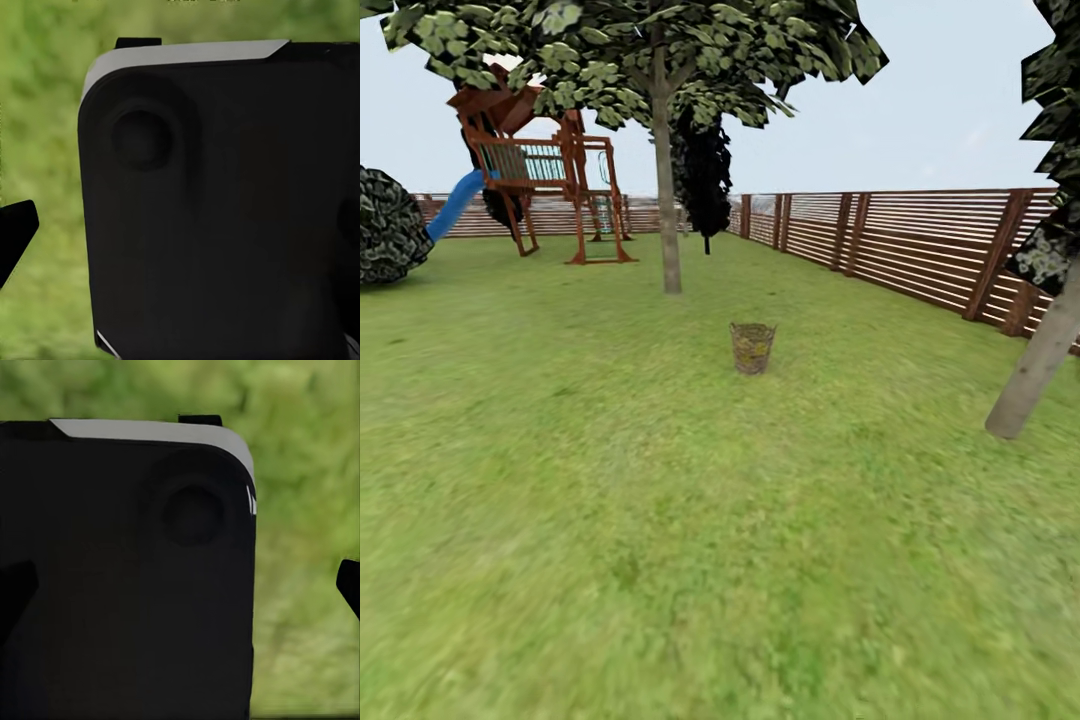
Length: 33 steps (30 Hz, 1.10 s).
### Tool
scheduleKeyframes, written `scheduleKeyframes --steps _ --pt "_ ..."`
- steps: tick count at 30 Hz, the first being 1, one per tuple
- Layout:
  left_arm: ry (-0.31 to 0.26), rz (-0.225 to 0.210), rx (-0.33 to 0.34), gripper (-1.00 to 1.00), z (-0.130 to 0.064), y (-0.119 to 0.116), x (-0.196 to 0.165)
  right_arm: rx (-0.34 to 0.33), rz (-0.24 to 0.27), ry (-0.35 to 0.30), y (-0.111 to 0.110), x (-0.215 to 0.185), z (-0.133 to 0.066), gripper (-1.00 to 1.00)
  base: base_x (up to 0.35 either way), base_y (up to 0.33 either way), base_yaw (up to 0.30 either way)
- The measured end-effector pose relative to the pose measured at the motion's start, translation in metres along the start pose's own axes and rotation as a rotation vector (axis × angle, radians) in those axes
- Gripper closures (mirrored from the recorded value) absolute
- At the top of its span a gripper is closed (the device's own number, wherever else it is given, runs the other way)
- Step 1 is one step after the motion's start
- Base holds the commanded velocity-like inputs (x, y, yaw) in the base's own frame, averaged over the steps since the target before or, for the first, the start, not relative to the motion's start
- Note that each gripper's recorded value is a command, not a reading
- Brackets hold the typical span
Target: Take the three Easter eggs out of the wicker basket on the lawn in the garden, then place them on the lawn next to a single tree (choose any tree) so that all three eggs are next to the same tree and none are left in the basket.
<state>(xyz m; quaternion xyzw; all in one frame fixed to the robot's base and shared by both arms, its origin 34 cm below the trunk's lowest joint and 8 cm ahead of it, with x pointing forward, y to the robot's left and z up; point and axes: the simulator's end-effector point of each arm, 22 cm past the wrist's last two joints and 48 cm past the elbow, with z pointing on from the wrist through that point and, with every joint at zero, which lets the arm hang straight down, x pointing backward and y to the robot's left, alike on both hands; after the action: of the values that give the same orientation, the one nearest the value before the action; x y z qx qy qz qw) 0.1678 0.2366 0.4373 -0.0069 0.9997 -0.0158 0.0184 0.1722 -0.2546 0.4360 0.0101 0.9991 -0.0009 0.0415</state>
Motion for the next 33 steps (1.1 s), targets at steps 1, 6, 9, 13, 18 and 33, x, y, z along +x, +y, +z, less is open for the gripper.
scheduleKeyframes --steps 1,6,9,13,18,33 --pt "0.000 0.000 -0.001 -1.00 0.000 0.000 0.000 0.000 0.000 0.000 0.000 0.000 0.000 -1.00 0.005 0.000 -0.272" --pt "0.001 0.001 0.000 -1.00 0.000 0.000 0.000 0.001 0.000 0.000 -0.001 0.000 0.000 -1.00 0.050 0.000 -0.284" --pt "0.001 0.001 0.000 -1.00 0.000 0.000 0.000 0.001 0.000 0.000 -0.001 0.000 0.000 -1.00 0.074 0.000 -0.290" --pt "0.002 0.000 0.000 -1.00 0.000 0.000 0.001 0.000 0.000 0.000 0.000 0.000 0.000 -1.00 0.078 0.000 -0.290" --pt "0.002 0.001 -0.001 -1.00 0.000 0.001 0.001 -0.001 0.000 0.002 0.001 0.001 0.000 -1.00 0.079 0.000 -0.282" --pt "0.025 0.000 0.000 -1.00 0.000 0.000 0.010 -0.004 -0.021 0.019 0.004 0.009 0.000 -1.00 0.083 0.000 0.034"
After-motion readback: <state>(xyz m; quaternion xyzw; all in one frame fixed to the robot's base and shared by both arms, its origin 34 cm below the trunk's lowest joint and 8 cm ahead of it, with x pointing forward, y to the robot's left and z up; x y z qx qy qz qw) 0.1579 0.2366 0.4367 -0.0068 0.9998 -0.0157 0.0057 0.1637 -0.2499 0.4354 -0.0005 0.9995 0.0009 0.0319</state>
